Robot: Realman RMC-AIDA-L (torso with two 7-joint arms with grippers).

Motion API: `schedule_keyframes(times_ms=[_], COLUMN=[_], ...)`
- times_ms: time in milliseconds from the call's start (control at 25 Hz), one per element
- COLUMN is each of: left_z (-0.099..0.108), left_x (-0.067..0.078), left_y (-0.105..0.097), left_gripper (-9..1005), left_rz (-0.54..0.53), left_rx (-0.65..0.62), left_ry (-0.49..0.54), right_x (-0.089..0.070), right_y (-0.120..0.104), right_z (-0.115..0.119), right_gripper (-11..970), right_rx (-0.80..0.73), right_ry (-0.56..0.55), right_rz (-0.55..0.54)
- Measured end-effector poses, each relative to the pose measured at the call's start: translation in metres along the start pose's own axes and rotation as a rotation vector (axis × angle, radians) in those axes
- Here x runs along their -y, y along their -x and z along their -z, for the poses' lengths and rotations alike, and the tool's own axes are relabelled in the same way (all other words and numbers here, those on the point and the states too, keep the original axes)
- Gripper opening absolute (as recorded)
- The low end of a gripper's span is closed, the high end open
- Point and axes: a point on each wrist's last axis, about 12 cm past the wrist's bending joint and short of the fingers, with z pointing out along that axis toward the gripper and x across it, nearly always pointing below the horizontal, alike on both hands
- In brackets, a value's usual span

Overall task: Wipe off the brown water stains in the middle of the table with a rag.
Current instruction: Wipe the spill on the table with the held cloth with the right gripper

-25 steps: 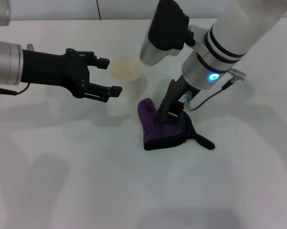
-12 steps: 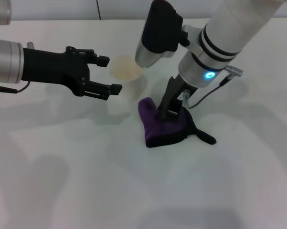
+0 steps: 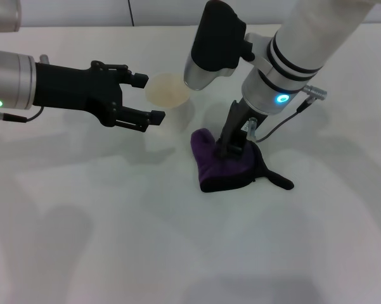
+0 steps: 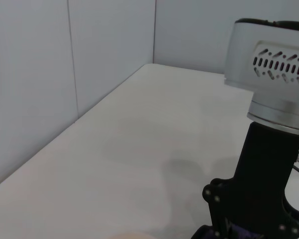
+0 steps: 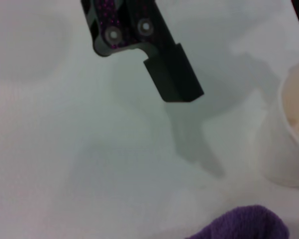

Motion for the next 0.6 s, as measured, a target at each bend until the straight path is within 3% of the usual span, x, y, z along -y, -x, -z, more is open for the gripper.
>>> schedule_keyframes(times_ms=[600], left_z=[-0.001], left_x=[0.001], left_y=[-0.002], left_gripper=[879], left_rz=[0.005], left_rx=[0.001], left_ry=[0.000], right_x=[-0.012], right_y=[0.011], right_z=[0.002], right_gripper=[80], right_rx=[-0.022], right_ry=[0.026], right_rz=[0.075])
